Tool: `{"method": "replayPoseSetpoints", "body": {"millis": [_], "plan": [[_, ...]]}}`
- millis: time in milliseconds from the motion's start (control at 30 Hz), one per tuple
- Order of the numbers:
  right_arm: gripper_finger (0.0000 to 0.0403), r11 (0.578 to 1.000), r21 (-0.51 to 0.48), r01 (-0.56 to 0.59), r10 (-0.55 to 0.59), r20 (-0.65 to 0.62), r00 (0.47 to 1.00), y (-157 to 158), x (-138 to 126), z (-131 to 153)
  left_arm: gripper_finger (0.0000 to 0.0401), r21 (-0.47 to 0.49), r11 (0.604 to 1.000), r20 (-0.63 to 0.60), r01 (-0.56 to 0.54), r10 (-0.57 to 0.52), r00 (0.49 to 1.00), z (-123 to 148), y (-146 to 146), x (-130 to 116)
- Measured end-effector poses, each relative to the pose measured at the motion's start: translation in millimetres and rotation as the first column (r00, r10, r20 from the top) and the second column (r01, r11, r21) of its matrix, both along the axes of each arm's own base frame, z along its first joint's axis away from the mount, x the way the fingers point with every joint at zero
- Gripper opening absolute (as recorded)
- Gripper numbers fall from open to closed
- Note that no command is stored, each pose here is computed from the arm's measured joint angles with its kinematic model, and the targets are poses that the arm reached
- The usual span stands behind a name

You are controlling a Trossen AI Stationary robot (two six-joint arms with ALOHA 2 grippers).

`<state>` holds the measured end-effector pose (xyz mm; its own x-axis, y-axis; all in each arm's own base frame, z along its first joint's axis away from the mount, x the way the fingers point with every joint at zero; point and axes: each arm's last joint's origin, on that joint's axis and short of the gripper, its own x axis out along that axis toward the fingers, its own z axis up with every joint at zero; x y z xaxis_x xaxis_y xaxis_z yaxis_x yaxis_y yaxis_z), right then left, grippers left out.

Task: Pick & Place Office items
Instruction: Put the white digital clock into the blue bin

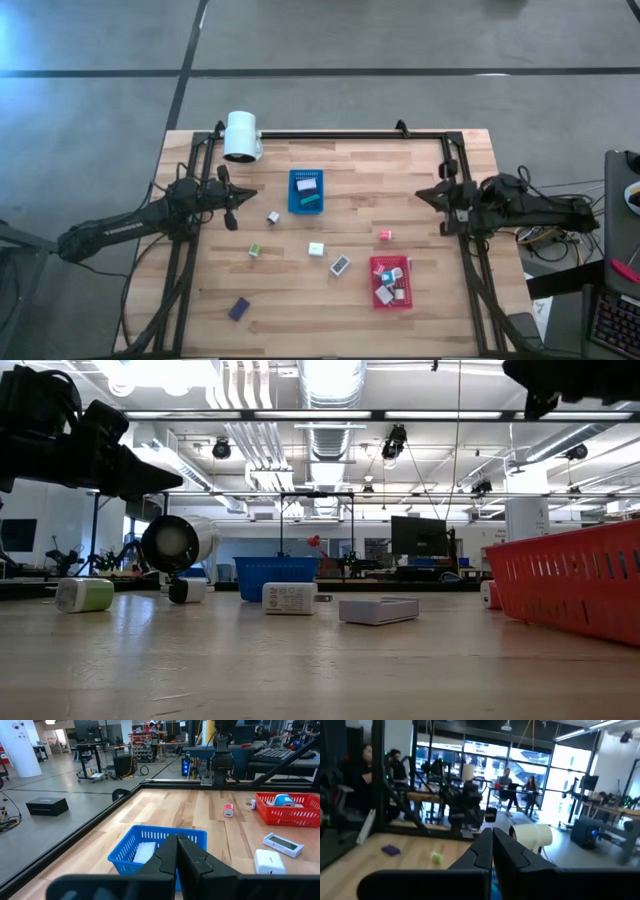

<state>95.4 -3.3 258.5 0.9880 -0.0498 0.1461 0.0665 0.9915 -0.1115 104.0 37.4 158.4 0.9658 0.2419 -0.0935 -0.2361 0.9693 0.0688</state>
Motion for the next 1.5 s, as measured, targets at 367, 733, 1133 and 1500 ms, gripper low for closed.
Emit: {"method": "replayPoseSetpoints", "body": {"millis": [367, 733, 1133, 1500], "plan": [[0.0008, 1.0, 0.007, 0.003, -0.004, 0.14, 0.99, -0.1, -1.5, -44.3, 0.001, 0.04, 0.999, -0.01, -0.002, 0.003, 1.0, 0.0, 0.2, 0.0], [0.0008, 1.0, 0.005, 0.003, -0.003, 0.125, 0.992, -0.1, 0.6, -53.0, 0.001, 0.068, 0.998, -0.017, 0.001, 0.0, 1.0, 0.0, 0.2, -0.1], [0.0008, 0.999, 0.013, 0.043, -0.045, 0.11, 0.993, -1.4, 2.1, -58.4, 0.001, -0.003, 1.0, 0.001, -0.006, 0.006, 1.0, 0.0, 0.2, 0.0], [0.0008, 0.998, 0.019, 0.053, -0.054, 0.09, 0.994, -1.7, 3.9, -60.2, 0.001, -0.098, 0.995, 0.114, 0.024, -0.013, 0.993, 8.5, -0.8, 1.0]]}}
